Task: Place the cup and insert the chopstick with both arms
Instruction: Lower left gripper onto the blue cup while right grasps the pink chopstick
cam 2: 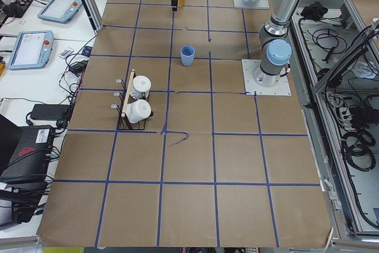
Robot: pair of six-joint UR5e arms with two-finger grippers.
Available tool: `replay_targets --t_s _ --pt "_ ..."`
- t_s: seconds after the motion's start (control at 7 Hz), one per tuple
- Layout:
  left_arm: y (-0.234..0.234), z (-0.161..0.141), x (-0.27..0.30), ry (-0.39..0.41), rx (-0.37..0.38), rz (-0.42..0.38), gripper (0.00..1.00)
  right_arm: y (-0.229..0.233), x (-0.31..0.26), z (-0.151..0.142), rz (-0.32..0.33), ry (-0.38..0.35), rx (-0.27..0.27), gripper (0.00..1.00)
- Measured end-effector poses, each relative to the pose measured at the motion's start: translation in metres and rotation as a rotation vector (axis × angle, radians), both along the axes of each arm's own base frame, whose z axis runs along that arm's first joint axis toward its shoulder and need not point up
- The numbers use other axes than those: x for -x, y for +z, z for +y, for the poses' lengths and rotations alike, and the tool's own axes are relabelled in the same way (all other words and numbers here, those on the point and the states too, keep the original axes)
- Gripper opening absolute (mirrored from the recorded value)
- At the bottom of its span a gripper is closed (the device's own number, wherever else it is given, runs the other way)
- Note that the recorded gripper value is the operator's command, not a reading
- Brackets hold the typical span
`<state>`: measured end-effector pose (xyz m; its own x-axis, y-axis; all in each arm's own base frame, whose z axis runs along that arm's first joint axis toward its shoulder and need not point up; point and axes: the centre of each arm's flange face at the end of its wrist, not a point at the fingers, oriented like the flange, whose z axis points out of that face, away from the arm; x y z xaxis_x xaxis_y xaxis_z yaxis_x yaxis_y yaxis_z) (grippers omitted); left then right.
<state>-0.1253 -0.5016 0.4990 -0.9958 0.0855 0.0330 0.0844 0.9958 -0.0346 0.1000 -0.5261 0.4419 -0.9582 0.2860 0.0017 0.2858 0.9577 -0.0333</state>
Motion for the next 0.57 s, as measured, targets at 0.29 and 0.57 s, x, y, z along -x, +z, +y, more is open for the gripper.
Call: replay_targets --t_s 0.29,0.57 --pt "-0.078 -0.001 -0.058 -0.039 -0.036 -0.017 1.00 -0.044 0.013 -0.019 0.012 -0.074 0.079 0.92" --pt "-0.148 0.020 -0.078 -0.050 -0.067 -0.015 0.99 -0.064 0.023 -0.020 0.036 -0.143 0.104 0.65"
